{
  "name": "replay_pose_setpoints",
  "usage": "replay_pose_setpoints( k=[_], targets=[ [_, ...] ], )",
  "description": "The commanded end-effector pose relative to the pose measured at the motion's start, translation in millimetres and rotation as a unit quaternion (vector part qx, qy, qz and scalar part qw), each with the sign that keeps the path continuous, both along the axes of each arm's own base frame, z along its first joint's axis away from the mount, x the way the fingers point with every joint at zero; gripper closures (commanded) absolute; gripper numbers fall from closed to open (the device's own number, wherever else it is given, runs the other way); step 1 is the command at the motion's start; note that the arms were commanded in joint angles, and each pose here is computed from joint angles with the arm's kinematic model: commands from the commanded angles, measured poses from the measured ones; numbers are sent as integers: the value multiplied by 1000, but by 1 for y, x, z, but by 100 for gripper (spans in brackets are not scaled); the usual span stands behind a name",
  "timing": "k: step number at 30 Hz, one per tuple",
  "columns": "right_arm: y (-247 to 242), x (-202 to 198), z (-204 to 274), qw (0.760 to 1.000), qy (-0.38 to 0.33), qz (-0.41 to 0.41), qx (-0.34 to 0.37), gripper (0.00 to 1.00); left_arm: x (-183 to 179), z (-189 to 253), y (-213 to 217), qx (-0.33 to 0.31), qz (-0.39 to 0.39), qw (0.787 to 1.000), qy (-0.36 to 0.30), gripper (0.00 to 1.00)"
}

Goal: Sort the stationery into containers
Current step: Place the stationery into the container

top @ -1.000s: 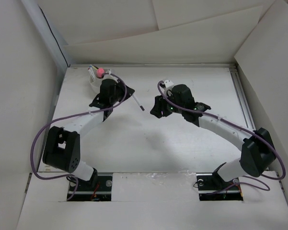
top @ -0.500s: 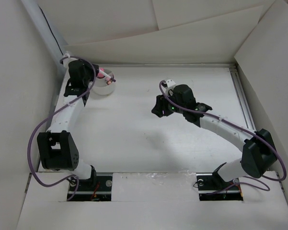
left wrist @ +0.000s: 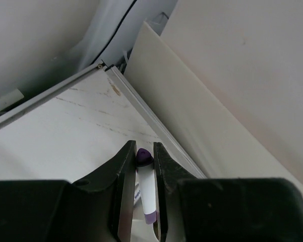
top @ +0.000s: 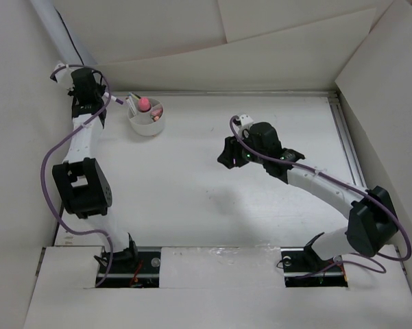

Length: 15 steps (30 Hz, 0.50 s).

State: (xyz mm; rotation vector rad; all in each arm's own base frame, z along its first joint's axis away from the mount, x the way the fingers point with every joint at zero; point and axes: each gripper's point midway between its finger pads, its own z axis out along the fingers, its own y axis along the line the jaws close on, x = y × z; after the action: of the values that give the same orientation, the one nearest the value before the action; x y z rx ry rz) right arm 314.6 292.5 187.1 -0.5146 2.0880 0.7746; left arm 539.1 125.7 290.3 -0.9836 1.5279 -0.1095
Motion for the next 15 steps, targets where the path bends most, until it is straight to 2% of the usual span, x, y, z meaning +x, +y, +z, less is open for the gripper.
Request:
replay_pose_setpoints(
  k=[1, 8, 15],
  targets=[
    [-3, 6, 33, 998, -41, -5, 37, 44, 9, 14, 13, 40, 24, 999, 1, 100],
    [-5, 3, 33, 998, -35, -3, 43, 44, 35, -7, -2, 58, 15, 998, 6, 100],
    [-5, 3, 42, 998, -47, -3, 51, 44, 54, -9, -7, 58, 6, 998, -4, 100]
  ],
)
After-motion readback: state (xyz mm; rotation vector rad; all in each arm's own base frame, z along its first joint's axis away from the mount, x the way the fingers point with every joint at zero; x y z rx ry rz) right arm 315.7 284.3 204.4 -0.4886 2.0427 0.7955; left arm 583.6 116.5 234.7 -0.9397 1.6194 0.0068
